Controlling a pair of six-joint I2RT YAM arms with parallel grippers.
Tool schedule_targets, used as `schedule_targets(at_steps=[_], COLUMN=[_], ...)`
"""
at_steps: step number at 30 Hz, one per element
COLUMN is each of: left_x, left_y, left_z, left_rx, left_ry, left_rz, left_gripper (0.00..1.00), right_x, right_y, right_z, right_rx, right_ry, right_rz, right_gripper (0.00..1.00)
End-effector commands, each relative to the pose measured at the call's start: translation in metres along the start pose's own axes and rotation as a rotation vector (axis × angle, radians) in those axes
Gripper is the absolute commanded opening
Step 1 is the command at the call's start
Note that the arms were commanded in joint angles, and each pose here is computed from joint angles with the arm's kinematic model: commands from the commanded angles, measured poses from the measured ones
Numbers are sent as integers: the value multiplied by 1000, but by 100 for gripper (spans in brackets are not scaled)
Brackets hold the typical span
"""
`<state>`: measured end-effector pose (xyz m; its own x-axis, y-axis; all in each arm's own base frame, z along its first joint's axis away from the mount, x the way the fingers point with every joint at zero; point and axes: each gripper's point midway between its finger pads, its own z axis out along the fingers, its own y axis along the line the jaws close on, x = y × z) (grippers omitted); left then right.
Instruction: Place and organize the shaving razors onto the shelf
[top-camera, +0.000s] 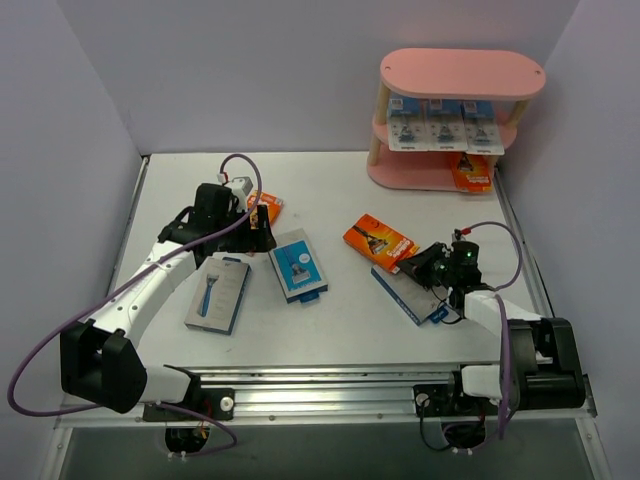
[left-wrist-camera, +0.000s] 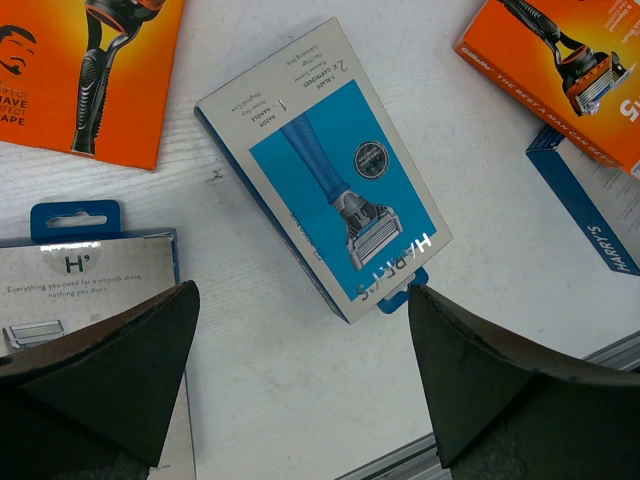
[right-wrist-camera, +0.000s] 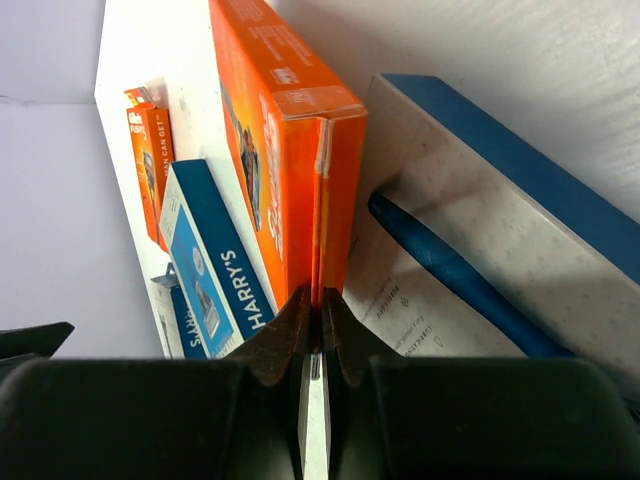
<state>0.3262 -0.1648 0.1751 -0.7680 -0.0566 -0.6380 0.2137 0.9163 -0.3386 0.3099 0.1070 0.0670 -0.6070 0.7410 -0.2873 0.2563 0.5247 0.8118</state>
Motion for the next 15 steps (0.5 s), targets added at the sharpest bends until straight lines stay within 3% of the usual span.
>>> schedule_targets(at_steps=[1, 15], left_x=[-16, -15], left_y=[-10, -13], left_z=[-5, -5], left_rx=[33, 50], left_ry=[-36, -28], left_rz=[22, 22], left_gripper=[94, 95], right_x=[-21, -100], right_y=[21, 34], right_z=[3, 10], right_rx=[-41, 101], right_ry=[-38, -136], right_rz=[-62, -329], right_gripper=[0, 0])
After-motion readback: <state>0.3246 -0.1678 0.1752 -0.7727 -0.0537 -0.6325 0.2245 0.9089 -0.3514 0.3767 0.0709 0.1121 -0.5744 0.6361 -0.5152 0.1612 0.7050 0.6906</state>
